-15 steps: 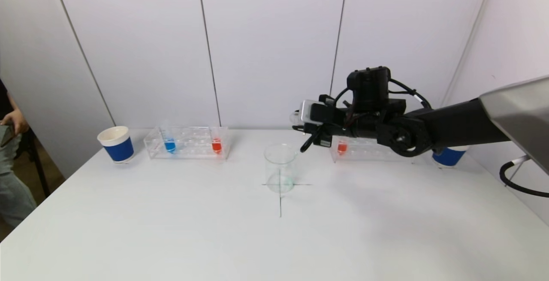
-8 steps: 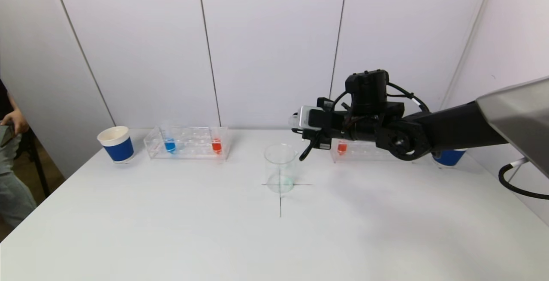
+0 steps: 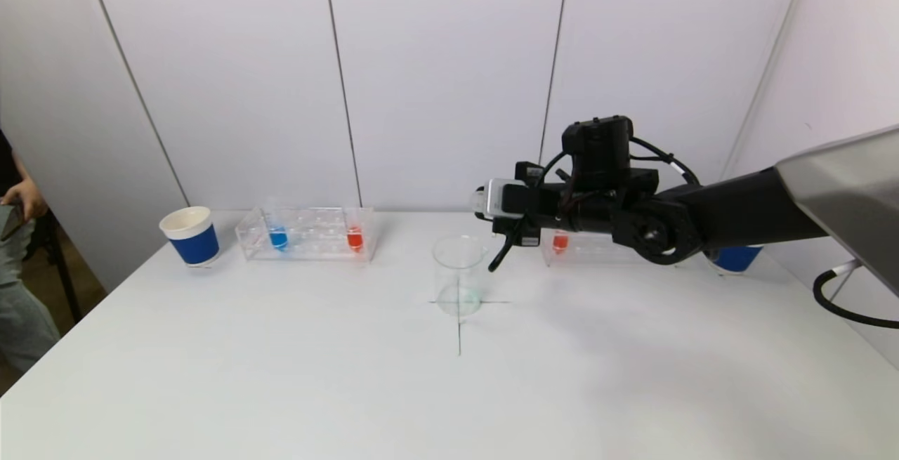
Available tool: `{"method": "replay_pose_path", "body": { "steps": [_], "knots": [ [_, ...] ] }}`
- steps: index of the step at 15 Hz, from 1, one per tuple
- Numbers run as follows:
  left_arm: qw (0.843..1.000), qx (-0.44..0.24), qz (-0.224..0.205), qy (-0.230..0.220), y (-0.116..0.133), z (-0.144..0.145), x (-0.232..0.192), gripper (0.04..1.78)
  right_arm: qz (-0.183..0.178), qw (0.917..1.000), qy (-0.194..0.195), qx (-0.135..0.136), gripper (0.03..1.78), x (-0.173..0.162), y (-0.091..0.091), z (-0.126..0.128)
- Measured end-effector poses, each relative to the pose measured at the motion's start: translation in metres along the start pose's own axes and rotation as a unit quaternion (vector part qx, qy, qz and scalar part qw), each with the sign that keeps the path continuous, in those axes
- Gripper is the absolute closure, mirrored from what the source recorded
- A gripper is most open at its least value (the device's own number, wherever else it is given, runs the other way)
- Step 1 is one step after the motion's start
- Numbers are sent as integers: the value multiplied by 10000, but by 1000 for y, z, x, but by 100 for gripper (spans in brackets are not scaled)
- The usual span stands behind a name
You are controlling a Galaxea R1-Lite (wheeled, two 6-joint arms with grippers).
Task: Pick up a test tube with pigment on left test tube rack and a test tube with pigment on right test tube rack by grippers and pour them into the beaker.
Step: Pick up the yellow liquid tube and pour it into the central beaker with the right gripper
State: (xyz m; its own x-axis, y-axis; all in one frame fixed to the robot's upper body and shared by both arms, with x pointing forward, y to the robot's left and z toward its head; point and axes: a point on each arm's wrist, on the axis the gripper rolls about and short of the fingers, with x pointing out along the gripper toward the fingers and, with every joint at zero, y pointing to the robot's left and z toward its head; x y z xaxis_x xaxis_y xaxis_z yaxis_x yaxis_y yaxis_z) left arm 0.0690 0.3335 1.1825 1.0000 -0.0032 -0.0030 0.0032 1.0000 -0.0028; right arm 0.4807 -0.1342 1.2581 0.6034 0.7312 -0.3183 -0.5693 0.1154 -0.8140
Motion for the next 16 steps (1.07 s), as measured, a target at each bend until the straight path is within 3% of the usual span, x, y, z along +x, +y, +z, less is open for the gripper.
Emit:
{"method": "replay_pose_path", "body": {
  "steps": [2,16],
  "knots": [
    [10000,2,-2,0,0,0,0,5,3,9998,-4,-192,131,0,0,0],
    [10000,-2,-2,2,0,0,0,5,26,9973,68,-734,131,5,6,10]
  ]
}}
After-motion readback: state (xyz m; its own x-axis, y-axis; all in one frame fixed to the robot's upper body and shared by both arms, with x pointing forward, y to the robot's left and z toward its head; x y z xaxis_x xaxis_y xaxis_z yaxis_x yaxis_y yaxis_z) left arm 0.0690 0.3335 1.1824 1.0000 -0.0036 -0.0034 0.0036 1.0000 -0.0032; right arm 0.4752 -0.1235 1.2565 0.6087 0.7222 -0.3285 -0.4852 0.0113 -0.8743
